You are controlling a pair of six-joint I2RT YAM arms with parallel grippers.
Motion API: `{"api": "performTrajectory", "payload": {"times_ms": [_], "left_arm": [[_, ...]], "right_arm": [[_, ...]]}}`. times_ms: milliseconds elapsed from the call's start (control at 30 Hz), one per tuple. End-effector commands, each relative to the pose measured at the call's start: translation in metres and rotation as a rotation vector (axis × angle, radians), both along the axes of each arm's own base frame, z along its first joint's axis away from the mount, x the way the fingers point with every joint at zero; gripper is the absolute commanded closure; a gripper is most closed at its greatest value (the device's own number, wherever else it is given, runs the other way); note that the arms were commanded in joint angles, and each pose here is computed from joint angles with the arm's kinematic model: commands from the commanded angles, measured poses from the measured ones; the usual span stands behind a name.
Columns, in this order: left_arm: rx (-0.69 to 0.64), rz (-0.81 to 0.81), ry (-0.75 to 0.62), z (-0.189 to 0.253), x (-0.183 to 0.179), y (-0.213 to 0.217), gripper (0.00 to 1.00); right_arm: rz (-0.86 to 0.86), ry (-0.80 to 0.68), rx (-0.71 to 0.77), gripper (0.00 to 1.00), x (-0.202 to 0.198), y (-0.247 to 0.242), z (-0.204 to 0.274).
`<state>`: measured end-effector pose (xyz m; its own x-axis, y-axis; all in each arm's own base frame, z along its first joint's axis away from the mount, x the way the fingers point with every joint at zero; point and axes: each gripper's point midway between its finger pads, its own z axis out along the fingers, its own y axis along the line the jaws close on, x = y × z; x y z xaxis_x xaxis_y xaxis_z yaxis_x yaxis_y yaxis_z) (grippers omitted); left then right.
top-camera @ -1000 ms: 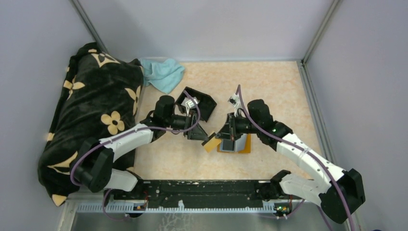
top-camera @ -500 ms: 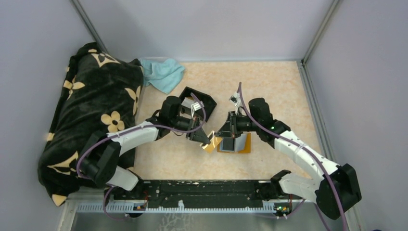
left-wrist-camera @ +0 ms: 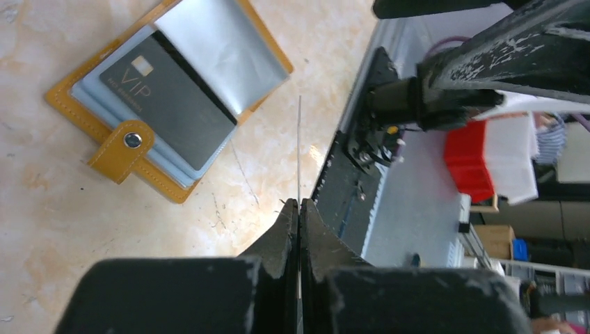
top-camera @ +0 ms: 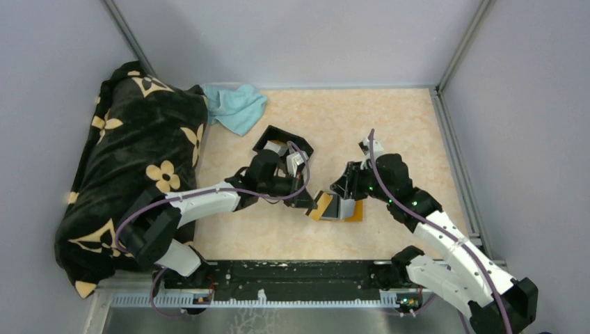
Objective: Put the credit cards into the card holder
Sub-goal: Pick up the credit card from the storage box, then turn over the card slot in the card holder.
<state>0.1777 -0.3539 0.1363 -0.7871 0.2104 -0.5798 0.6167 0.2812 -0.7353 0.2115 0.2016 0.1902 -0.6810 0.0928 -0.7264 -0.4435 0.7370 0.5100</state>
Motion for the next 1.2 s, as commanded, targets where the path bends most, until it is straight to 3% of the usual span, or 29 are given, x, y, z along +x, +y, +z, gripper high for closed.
{"api": "performTrajectory", "payload": {"times_ms": [0, 167, 567, 867, 1167], "left_arm": [[0.097, 0.214, -0.010, -0.026, 0.020, -0.016, 1.00], [0.206, 0.348, -0.030, -0.043, 0.035, -0.032, 1.00], [0.450, 0.505, -0.046, -0.066, 0.061, -0.033, 1.00], [0.516, 0.511, -0.069, -0.069, 0.069, -0.031, 1.00], [0.546, 0.527, -0.075, -0.064, 0.070, -0.022, 1.00]], "right_arm": [[-0.248, 0.001, -0.097, 0.56, 0.013, -0.041, -0.025], [-0.352, 0.052, -0.144, 0.64, 0.012, -0.059, -0.053], [-0.320, 0.158, -0.119, 0.83, 0.011, -0.042, -0.092], [-0.313, 0.230, -0.147, 0.92, 0.009, -0.039, -0.126], [-0.312, 0.266, -0.164, 0.95, 0.007, -0.038, -0.146]]}}
